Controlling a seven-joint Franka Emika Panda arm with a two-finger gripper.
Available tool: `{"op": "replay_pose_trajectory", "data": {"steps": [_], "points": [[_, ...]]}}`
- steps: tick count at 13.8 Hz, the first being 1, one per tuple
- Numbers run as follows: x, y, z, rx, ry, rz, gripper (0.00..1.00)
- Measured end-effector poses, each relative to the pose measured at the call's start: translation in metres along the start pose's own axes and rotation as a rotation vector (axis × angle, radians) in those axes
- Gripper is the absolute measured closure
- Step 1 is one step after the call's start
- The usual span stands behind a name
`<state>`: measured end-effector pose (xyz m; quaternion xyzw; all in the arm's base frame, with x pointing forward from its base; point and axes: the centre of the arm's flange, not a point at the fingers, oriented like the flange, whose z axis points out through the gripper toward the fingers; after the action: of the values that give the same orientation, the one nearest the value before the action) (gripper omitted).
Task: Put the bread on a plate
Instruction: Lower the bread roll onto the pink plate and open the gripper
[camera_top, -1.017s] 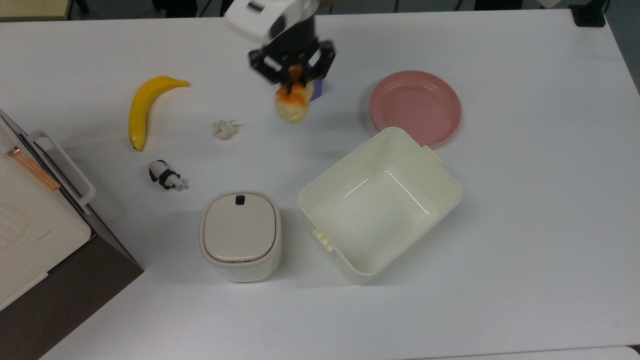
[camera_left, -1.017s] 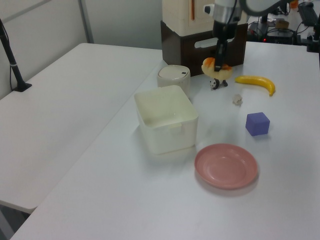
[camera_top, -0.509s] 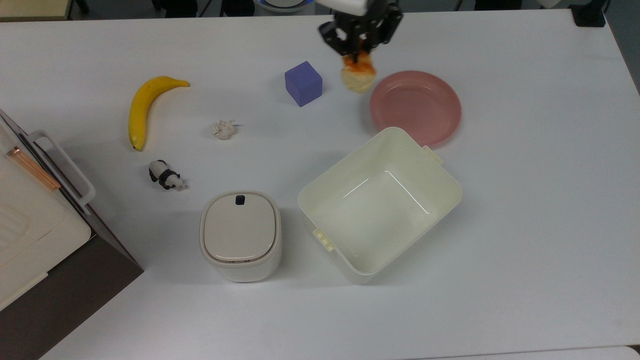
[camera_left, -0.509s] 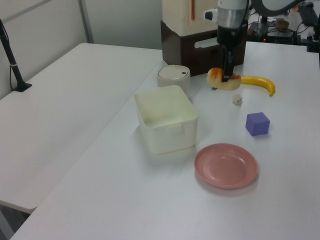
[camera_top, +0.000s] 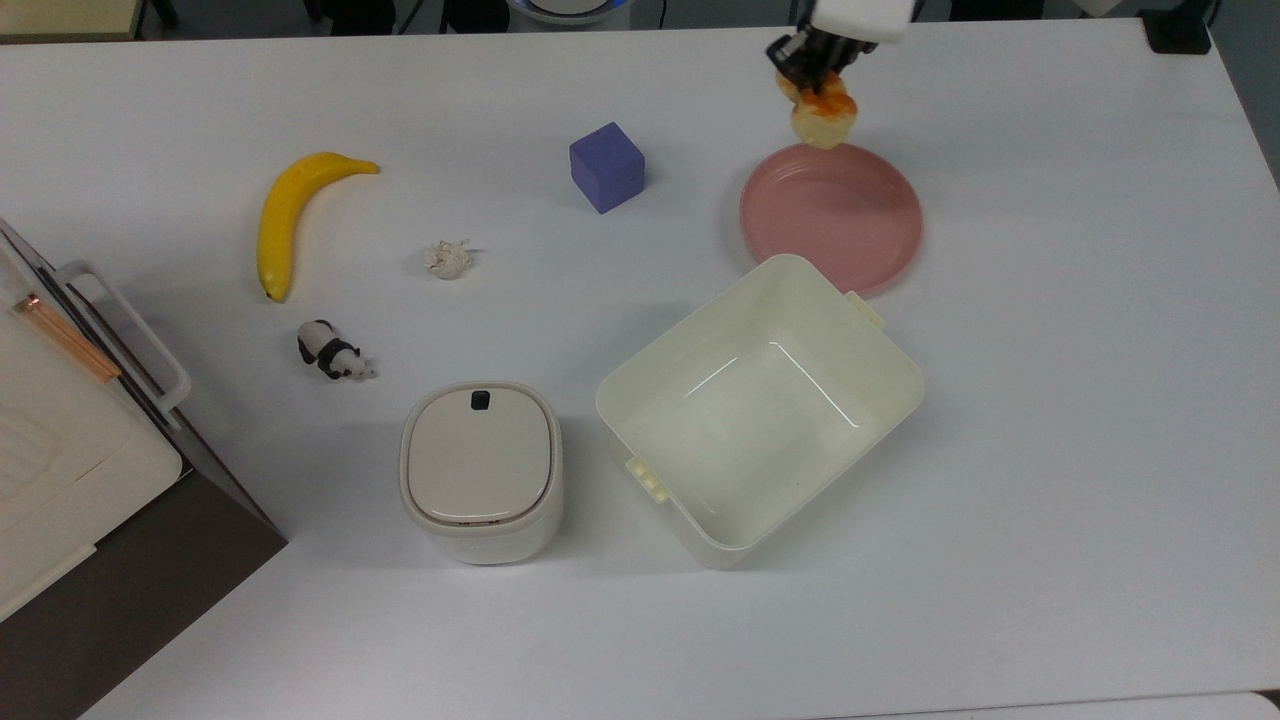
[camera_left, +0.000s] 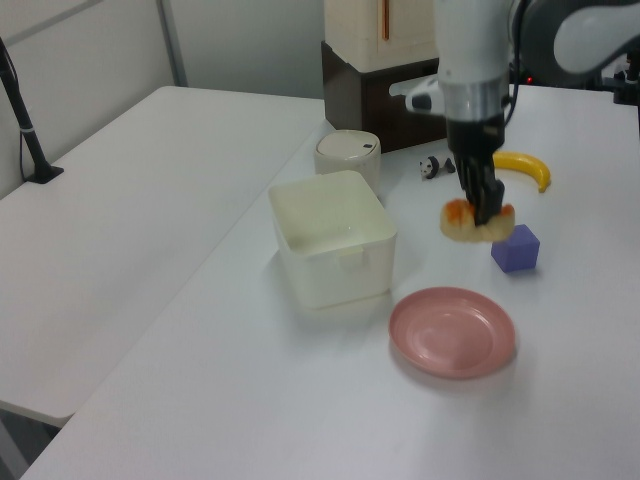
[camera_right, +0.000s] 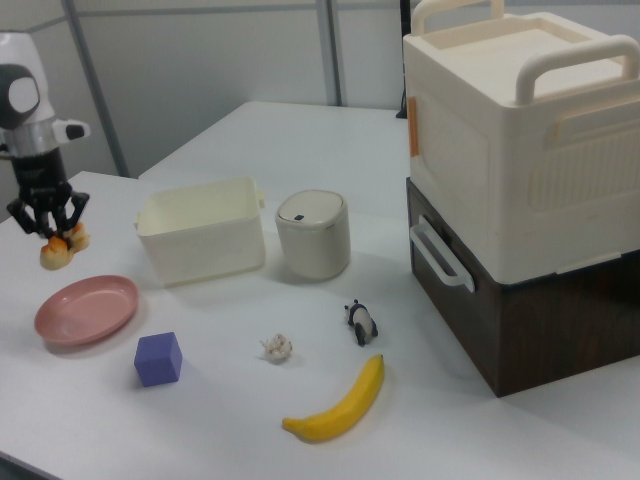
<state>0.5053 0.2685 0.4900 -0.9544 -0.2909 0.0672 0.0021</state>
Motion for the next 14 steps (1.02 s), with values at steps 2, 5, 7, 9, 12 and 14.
{"op": "replay_pose_trajectory", "data": {"steps": [2,5,7,9,12,14], "points": [[0.01,-0.017,0.024,0.001,-0.043,-0.034,0.87],[0.028,-0.029,0.064,-0.019,-0.096,-0.07,0.87],[0.038,-0.032,0.084,-0.034,-0.11,-0.086,0.87],[0.043,-0.03,0.095,-0.045,-0.123,-0.09,0.87],[0.051,-0.027,0.103,-0.054,-0.127,-0.091,0.87],[0.052,-0.026,0.107,-0.059,-0.134,-0.093,0.82]]}}
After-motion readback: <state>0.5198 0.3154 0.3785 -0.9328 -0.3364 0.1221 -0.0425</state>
